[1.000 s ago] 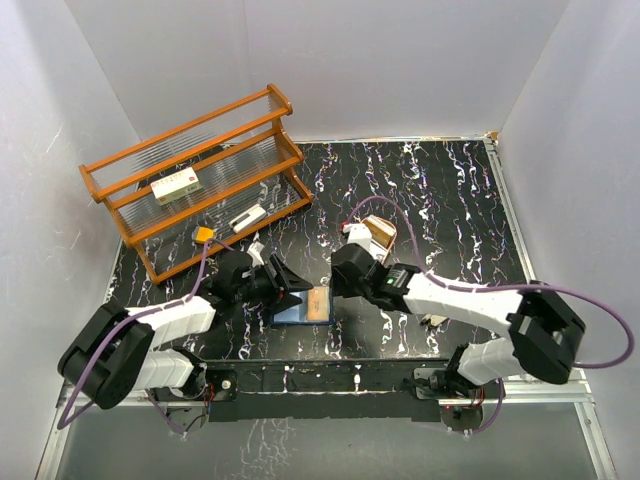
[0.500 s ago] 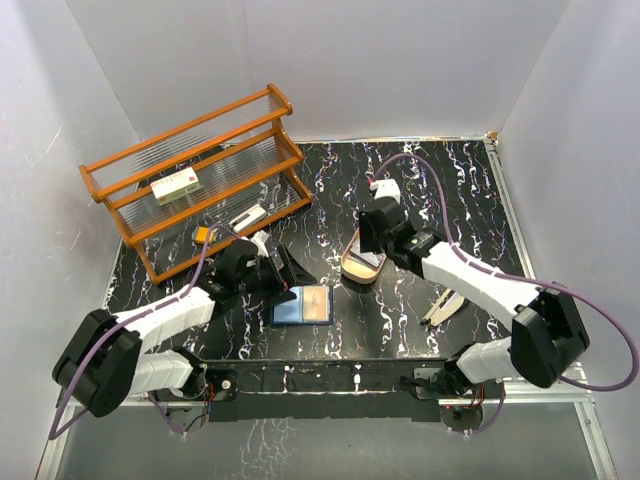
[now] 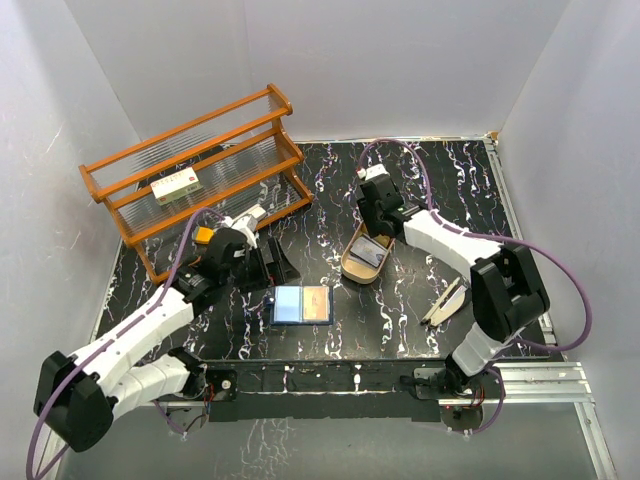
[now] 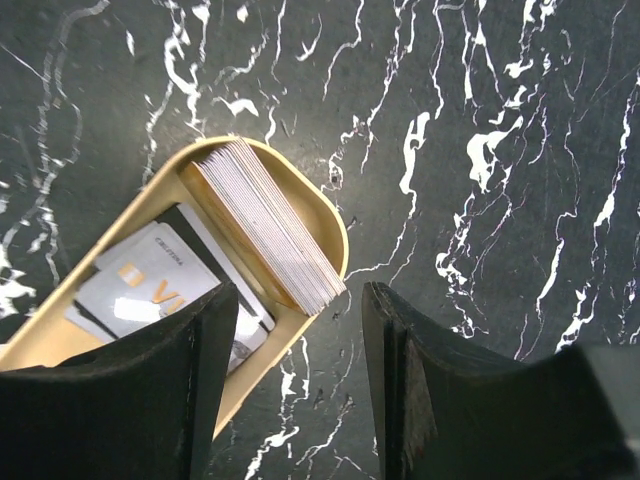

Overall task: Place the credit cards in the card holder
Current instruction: Pick up the credit card from the storage box.

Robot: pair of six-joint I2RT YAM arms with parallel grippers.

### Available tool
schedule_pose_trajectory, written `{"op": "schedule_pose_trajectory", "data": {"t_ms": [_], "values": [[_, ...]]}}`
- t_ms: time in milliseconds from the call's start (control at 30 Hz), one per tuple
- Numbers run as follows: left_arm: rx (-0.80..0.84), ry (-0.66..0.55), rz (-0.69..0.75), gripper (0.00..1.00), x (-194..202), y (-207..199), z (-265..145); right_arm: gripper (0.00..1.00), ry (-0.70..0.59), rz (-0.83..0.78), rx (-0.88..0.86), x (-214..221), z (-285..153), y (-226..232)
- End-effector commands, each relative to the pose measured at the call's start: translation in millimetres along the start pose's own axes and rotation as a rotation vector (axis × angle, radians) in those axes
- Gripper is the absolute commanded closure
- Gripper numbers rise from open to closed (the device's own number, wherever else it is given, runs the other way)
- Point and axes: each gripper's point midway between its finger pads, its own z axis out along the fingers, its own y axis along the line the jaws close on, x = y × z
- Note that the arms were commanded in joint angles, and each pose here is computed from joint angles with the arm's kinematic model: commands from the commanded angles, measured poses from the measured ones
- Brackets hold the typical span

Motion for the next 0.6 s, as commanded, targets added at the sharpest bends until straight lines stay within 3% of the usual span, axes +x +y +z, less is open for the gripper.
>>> {"op": "schedule_pose_trajectory", "data": {"t_ms": [0,233,567], "values": [[-0.073,-0.057,0.140,0.01,-13,9,-26,0.49,-0.009,-0.060,-0.010,-13,9,-3],[-0.066,-0.076,0.201,0.01,-11,14,-32,0.48,0.014,-0.079,0.007,-14,24,-1],[-0.077,-0.075,0.167,0.01,-1,24,-30,0.50,0.059,-0.094,0.079,-2,42,-10]]}}
